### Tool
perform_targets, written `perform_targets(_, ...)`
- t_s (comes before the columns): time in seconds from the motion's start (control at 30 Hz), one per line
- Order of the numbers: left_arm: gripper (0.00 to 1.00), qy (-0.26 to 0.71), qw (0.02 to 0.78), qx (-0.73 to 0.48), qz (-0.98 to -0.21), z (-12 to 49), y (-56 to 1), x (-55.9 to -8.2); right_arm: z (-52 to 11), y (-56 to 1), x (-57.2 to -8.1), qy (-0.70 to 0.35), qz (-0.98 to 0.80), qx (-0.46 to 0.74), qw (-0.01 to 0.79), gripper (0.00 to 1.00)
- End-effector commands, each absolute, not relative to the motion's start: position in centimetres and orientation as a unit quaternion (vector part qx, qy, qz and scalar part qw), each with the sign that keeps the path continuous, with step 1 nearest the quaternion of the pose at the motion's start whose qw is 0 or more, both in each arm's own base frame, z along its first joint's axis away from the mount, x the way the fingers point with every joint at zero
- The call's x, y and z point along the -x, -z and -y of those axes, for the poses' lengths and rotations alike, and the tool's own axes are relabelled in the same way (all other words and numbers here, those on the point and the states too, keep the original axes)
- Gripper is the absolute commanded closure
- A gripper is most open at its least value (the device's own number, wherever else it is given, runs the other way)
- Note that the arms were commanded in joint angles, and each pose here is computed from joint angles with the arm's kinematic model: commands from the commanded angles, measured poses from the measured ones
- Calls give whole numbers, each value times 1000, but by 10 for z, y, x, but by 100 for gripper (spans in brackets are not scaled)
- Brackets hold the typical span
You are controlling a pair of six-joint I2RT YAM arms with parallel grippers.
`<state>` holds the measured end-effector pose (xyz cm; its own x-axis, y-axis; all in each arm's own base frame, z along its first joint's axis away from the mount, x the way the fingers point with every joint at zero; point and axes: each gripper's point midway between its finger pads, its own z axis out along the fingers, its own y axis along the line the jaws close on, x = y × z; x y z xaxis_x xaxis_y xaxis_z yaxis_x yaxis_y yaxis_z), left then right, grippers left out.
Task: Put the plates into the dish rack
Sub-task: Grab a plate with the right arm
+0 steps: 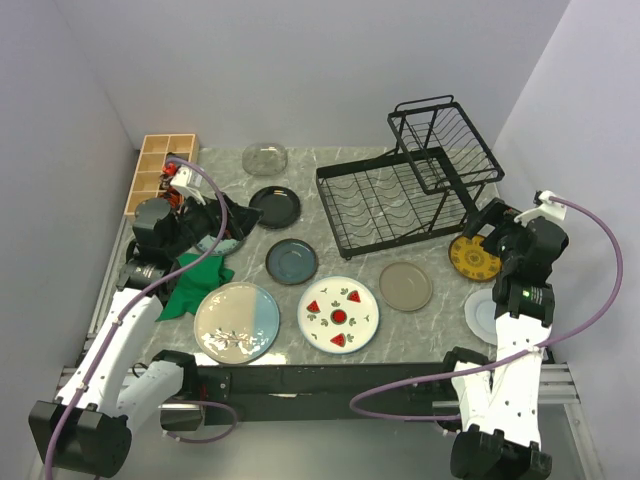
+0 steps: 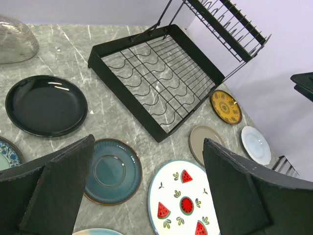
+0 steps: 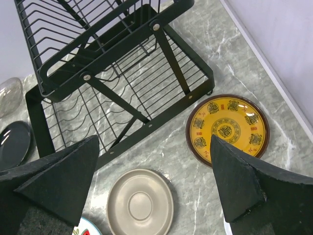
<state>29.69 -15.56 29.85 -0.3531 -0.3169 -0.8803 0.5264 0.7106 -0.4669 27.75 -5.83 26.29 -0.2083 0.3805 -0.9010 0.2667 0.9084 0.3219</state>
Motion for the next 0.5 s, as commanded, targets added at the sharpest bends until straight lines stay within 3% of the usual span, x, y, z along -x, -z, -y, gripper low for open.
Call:
perform_targets(0.0, 3, 386, 593, -93, -701, 161, -330, -294, 63, -276, -279, -42, -762, -215, 609, 0)
perform_targets(0.3, 3, 387, 592, -94, -701, 162, -330, -293, 62, -276, -279, -42, -760, -211, 613, 0)
perform_targets(0.4, 3, 392, 588, -101, -700, 165, -329, -292, 48, -266, -280, -56, -783, -151, 601, 0)
perform_targets(0.47, 3, 401, 578, -114, -701, 172, -326, -289, 22, -256, -276, -83, -803, -36, 589, 0)
